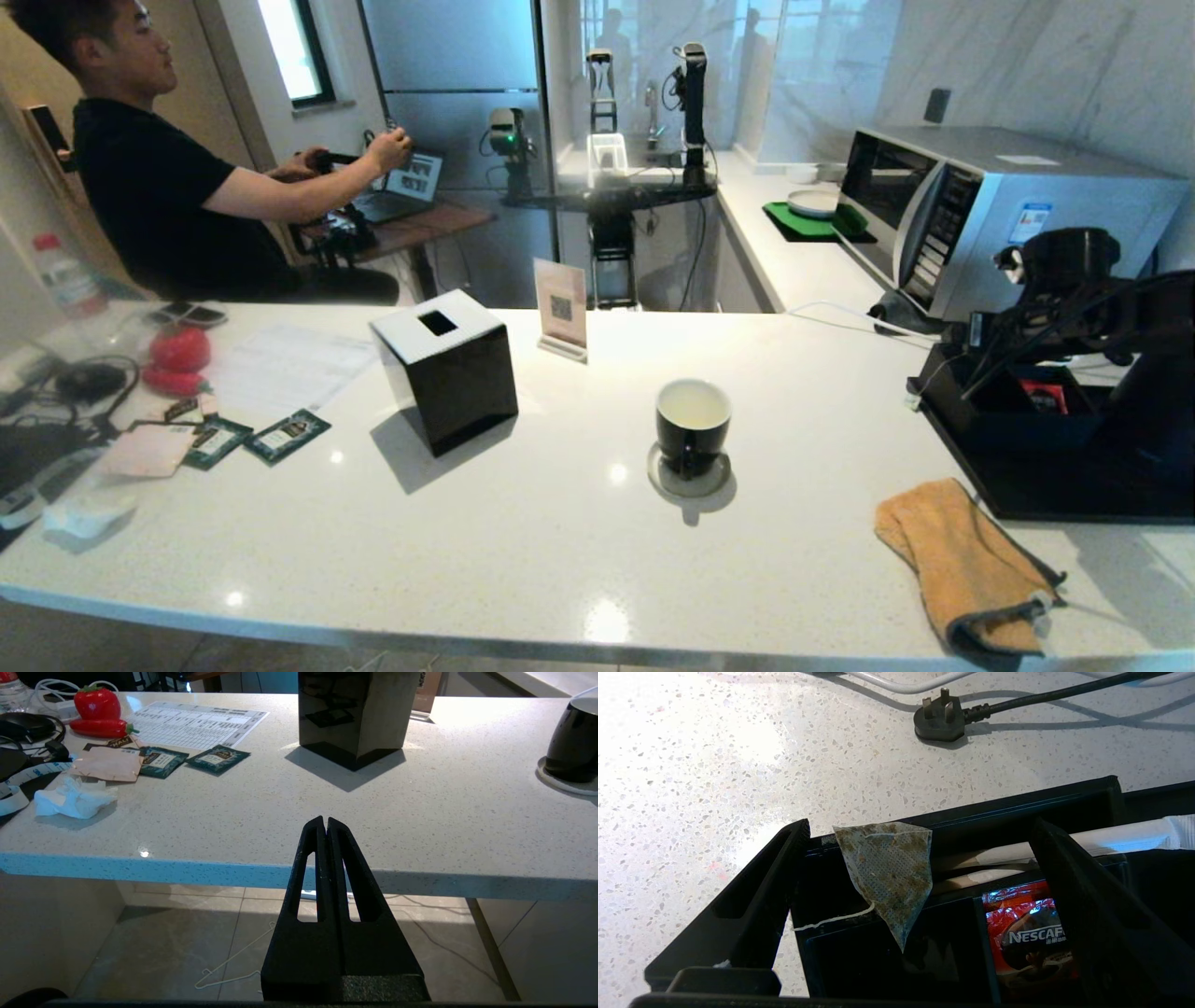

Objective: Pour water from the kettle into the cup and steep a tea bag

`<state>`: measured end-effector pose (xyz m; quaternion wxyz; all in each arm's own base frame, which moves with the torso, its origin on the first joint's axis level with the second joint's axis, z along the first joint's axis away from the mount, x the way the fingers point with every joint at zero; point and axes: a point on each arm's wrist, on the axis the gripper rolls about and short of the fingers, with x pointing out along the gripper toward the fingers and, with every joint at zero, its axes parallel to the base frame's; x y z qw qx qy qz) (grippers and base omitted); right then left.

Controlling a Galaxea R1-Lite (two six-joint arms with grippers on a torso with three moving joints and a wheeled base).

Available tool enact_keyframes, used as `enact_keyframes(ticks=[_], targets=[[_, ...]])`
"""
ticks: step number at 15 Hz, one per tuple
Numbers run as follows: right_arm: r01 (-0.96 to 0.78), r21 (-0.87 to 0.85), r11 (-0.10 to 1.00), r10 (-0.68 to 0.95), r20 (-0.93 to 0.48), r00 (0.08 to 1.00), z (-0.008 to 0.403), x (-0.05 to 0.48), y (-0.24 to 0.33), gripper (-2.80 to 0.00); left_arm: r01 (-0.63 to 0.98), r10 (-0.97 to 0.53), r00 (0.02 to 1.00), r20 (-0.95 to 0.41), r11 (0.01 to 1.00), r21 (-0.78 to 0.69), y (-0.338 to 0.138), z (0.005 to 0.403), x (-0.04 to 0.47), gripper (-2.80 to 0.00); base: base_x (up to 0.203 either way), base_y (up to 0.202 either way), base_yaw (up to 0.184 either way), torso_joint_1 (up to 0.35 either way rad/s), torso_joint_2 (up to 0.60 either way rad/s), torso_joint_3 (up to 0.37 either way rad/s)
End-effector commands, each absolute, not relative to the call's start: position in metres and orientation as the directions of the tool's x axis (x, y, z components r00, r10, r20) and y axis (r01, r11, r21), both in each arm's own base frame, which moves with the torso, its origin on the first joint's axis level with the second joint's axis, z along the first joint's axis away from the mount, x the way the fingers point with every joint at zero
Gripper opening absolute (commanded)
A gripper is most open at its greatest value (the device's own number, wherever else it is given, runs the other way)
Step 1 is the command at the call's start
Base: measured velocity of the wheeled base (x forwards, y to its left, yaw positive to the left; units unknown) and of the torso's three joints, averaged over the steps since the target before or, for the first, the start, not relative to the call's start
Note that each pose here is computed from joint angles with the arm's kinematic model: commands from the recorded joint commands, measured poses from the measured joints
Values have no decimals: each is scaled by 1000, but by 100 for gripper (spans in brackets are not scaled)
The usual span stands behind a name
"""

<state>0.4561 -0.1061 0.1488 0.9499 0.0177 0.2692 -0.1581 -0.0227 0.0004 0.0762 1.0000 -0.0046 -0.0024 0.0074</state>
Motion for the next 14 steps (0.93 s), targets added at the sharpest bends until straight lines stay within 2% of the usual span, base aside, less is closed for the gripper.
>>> enact_keyframes(ticks=[1, 9, 10, 11, 14], targets=[[310, -53, 949, -291, -522, 802, 146, 457, -106, 0, -15, 15, 1000, 6, 1000, -9, 0, 76, -23, -280, 0, 0, 0, 0, 0, 0], [314, -49, 948, -292, -526, 799, 144, 457, -107, 0, -15, 15, 1000, 6, 1000, -9, 0, 76, -23, -280, 0, 0, 0, 0, 0, 0], [313, -49, 949, -291, -527, 799, 144, 457, -106, -37, -15, 15, 1000, 3, 1000, -9, 0, 76, -23, -280, 0, 0, 0, 0, 0, 0], [313, -49, 948, -291, -527, 798, 144, 457, -106, -280, -15, 15, 1000, 5, 1000, -9, 0, 76, -23, -280, 0, 0, 0, 0, 0, 0], [312, -50, 949, -290, -532, 796, 142, 458, -106, -280, -15, 15, 1000, 5, 1000, -9, 0, 76, -23, -280, 0, 0, 0, 0, 0, 0]])
